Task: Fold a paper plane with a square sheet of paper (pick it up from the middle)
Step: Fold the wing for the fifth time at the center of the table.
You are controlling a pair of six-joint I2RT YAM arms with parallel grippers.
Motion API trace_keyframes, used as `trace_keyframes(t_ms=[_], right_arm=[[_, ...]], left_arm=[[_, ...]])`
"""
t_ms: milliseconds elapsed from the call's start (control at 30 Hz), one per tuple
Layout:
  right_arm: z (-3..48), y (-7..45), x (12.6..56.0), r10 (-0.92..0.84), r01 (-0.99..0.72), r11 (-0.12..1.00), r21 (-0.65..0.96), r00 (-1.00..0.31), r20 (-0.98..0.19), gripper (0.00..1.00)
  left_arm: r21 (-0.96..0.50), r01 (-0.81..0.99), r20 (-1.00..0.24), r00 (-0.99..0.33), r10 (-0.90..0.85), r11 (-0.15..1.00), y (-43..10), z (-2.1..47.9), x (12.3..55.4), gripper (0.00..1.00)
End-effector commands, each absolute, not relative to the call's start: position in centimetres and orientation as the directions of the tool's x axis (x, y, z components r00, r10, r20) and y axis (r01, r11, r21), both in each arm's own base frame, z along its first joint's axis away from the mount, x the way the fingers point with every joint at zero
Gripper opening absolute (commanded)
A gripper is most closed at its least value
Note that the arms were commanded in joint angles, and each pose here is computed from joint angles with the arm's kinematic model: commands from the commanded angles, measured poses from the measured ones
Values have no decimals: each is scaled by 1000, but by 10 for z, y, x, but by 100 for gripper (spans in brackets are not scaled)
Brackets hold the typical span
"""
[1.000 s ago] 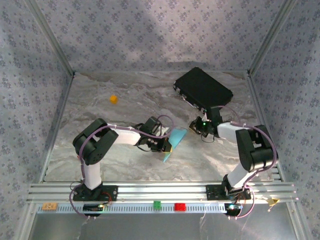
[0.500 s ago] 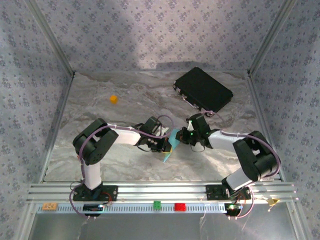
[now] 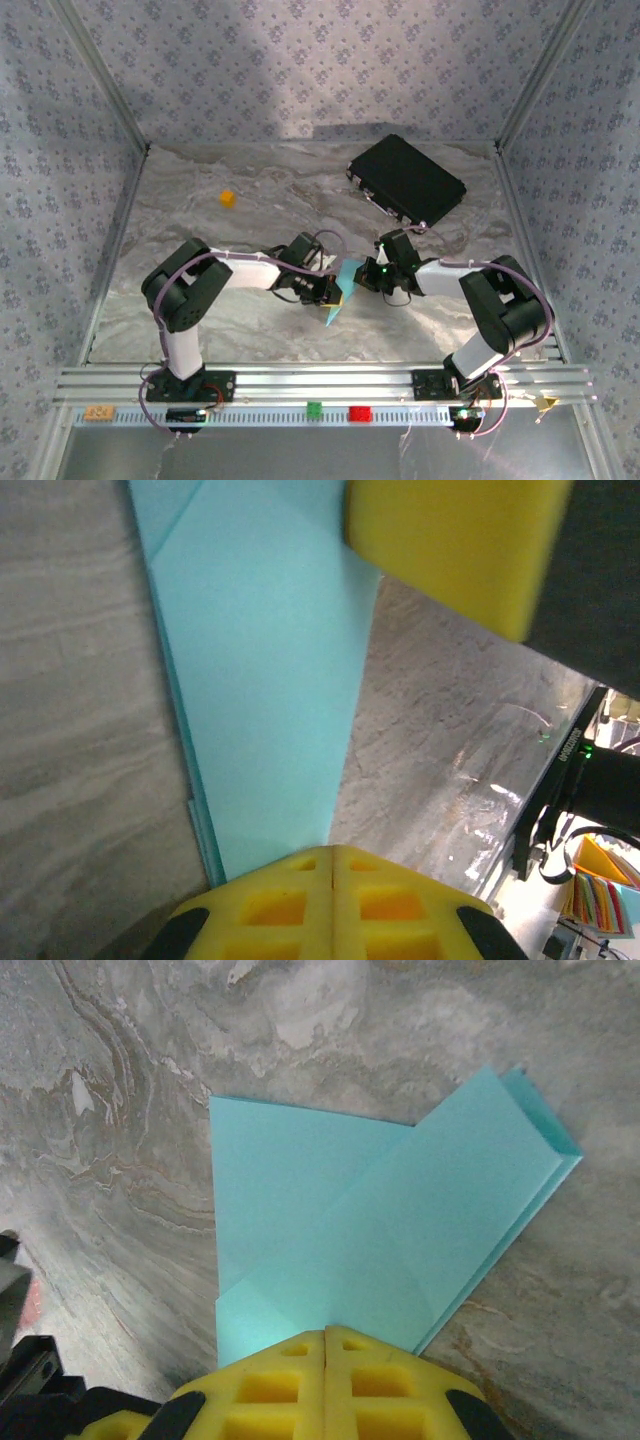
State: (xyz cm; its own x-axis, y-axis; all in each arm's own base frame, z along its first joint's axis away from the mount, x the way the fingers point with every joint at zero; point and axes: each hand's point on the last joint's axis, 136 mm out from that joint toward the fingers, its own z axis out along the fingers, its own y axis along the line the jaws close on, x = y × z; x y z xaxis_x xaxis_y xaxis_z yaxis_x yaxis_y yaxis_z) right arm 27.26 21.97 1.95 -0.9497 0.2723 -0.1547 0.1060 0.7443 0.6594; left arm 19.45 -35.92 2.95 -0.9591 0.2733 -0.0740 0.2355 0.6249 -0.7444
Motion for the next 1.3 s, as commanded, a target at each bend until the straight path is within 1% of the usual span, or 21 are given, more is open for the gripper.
trace_keyframes(t_ms=[0,267,533,867,967,1067,1267], right_arm=[[2,204,265,276,145,795,589,-952,-137,3],[1,202,264,279,145,793,592,-950,-141,3],[-5,192,262,299,177,812,556,-945,-136,2],[-7,188,262,307,190,815,547,-943,-131,1],[-7,188,263,307,189,814,549,-943,-130,1],[-6,190,263,303,183,811,556,-944,-130,1],[-6,189,263,305,189,814,549,-944,-126,1]], left_arm=[[-782,254,-111,-956,273,569,-371,61,200,7],[-781,248,-71,-947,313,573,-376,46,193,7],[-692,268,14,-923,384,671,-348,12,162,6],[-674,268,46,-915,401,688,-322,10,137,6],[-692,251,53,-917,394,677,-321,11,132,6],[-715,259,21,-920,391,649,-325,24,133,6],[-753,311,-93,-922,375,580,-347,67,155,4]])
